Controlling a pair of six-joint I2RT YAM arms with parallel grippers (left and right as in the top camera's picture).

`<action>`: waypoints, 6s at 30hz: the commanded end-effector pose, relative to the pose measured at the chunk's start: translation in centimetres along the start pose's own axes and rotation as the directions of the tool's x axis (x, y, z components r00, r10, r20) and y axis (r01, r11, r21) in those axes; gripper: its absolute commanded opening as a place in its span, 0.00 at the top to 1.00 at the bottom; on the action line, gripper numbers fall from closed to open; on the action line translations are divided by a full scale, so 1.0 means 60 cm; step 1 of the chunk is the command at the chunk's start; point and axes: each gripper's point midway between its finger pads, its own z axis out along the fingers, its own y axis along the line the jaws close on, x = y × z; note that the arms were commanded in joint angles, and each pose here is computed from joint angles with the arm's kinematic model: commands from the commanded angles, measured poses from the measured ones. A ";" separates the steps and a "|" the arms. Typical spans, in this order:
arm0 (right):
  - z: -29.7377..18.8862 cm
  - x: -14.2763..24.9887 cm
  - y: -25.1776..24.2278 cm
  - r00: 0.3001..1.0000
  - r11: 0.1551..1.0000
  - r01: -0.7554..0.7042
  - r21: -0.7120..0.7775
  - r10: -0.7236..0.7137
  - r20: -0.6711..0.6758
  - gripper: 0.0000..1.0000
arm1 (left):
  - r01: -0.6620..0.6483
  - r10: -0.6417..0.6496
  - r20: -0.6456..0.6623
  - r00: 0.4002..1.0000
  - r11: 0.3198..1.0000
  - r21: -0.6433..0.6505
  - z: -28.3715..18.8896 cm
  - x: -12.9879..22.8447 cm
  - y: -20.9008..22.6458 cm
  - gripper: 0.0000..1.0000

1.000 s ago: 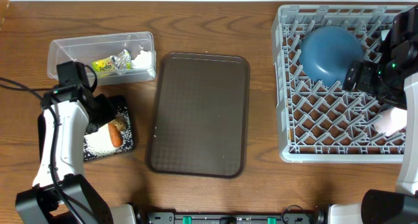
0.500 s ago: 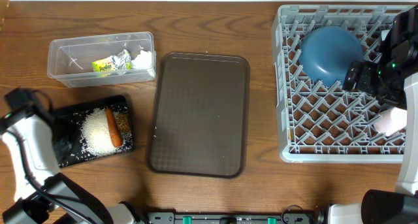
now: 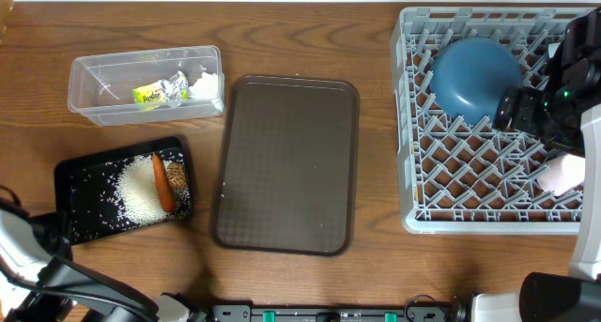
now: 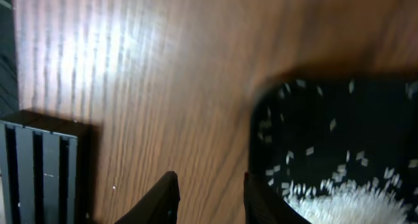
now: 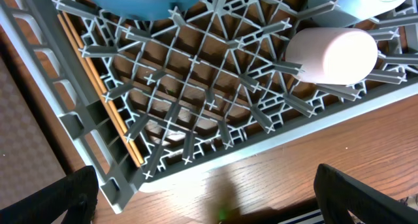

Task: Sort waste into correct bins and load items into the dishwasher rack

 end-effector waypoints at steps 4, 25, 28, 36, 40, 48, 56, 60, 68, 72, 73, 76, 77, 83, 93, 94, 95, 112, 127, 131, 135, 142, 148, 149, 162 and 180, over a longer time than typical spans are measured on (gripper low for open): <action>-0.002 -0.002 -0.005 1.000 1.000 0.003 0.003 -0.003 0.009 0.01 | 0.107 -0.104 0.051 0.993 0.993 -0.042 0.015 -0.023 0.015 0.70; -0.002 -0.002 -0.005 1.000 1.000 0.004 0.003 -0.004 0.009 0.01 | 0.027 -0.027 -0.111 0.993 1.000 0.006 0.119 -0.007 -0.038 0.72; -0.002 -0.002 -0.005 1.000 1.000 0.004 0.003 -0.004 0.008 0.01 | 0.022 -0.020 -0.145 0.989 1.000 0.008 0.130 0.003 -0.041 0.71; -0.002 -0.001 -0.005 1.000 1.000 0.004 0.004 -0.004 0.006 0.01 | -0.011 0.029 -0.160 0.987 0.994 0.109 0.111 0.004 -0.074 0.72; -0.002 -0.001 -0.005 1.000 1.000 0.004 0.003 -0.004 0.006 0.01 | -0.014 0.032 -0.138 0.990 0.991 0.136 0.094 -0.002 -0.080 0.72; -0.002 -0.001 -0.005 1.000 1.000 0.007 0.003 -0.007 0.005 0.01 | -0.029 0.041 -0.157 0.987 0.997 0.076 0.069 0.016 -0.048 0.71; -0.003 -0.022 0.025 0.999 0.996 0.009 -0.092 -0.004 0.050 0.01 | -0.133 0.157 -0.101 0.982 0.968 0.211 0.002 0.048 -0.090 0.69; -0.002 -0.037 0.043 0.997 0.989 0.026 -0.147 -0.015 0.077 0.01 | -0.324 0.341 0.002 0.940 0.893 0.312 -0.055 0.105 -0.142 0.66; 0.028 -0.048 0.090 0.984 0.945 0.180 -0.273 -0.168 0.065 0.01 | -0.839 0.855 0.186 0.485 0.395 0.375 -0.114 0.340 -0.198 0.19; 0.058 -0.031 0.086 0.979 0.946 0.186 -0.266 -0.201 -0.029 0.01 | -0.926 0.960 0.164 0.228 0.162 0.341 -0.112 0.430 -0.156 0.02; 0.066 -0.023 0.081 0.977 0.951 0.180 -0.251 -0.202 -0.064 0.01 | -0.939 0.975 0.150 0.161 0.104 0.328 -0.111 0.444 -0.140 0.02; 0.073 -0.005 0.060 0.971 0.966 0.177 -0.190 -0.203 -0.127 0.01 | -0.953 0.993 0.086 -0.083 -0.104 0.285 -0.105 0.467 -0.080 0.02; 0.073 -0.003 0.053 0.972 0.972 0.167 -0.166 -0.190 -0.136 0.01 | -0.950 0.990 0.049 -0.136 -0.144 0.276 -0.104 0.468 -0.058 0.02; 0.060 0.012 0.031 0.982 0.986 0.132 -0.098 -0.143 -0.125 0.01 | -0.951 0.975 -0.091 -0.202 -0.173 0.255 -0.107 0.453 0.008 0.02; 0.075 0.090 0.014 0.983 0.987 0.096 -0.125 -0.075 0.165 0.01 | -0.942 0.945 0.297 -0.140 -0.220 0.254 -0.205 0.434 -0.008 0.02; 0.072 0.100 0.013 0.976 0.986 0.099 -0.131 -0.071 0.207 0.01 | -0.939 0.927 0.354 -0.127 -0.227 0.258 -0.221 0.431 -0.006 0.02; 0.068 0.108 0.011 0.967 0.985 0.102 -0.136 -0.066 0.246 0.01 | -0.937 0.907 0.407 -0.109 -0.231 0.263 -0.236 0.428 -0.003 0.02; -0.045 0.179 -0.013 0.812 0.974 0.078 -0.211 0.061 0.580 0.01 | -0.929 0.585 0.803 0.113 -0.224 0.294 -0.342 0.376 0.060 0.02; -0.023 0.208 -0.018 0.861 0.978 0.066 -0.199 0.045 0.507 0.01 | -0.929 0.586 0.803 0.113 -0.224 0.294 -0.342 0.377 0.060 0.02; -0.023 0.208 -0.018 0.861 0.978 0.066 -0.199 0.045 0.507 0.01 | -0.929 0.586 0.803 0.113 -0.224 0.294 -0.342 0.377 0.060 0.02; -0.023 0.210 -0.014 0.863 0.976 0.077 -0.201 0.036 0.504 0.01 | -0.929 0.586 0.803 0.113 -0.224 0.294 -0.342 0.377 0.060 0.02; -0.023 0.212 -0.008 0.864 0.974 0.097 -0.206 0.020 0.503 0.01 | -0.929 0.585 0.803 0.113 -0.224 0.294 -0.342 0.376 0.060 0.02; -0.028 0.218 -0.012 0.833 0.975 0.111 -0.192 0.013 0.553 0.01 | -0.929 0.586 0.803 0.113 -0.223 0.294 -0.342 0.376 0.060 0.02; -0.031 0.216 -0.009 0.811 0.972 0.128 -0.197 0.012 0.585 0.01 | -0.929 0.586 0.803 0.113 -0.224 0.294 -0.342 0.377 0.060 0.02; -0.026 0.174 0.034 0.429 0.926 0.281 -0.251 0.113 0.896 0.01 | -0.929 0.585 0.803 0.113 -0.224 0.294 -0.342 0.376 0.060 0.02; 0.051 0.152 0.072 0.172 0.906 0.413 -0.091 0.020 0.985 0.01 | -0.929 0.586 0.803 0.113 -0.224 0.294 -0.342 0.377 0.060 0.02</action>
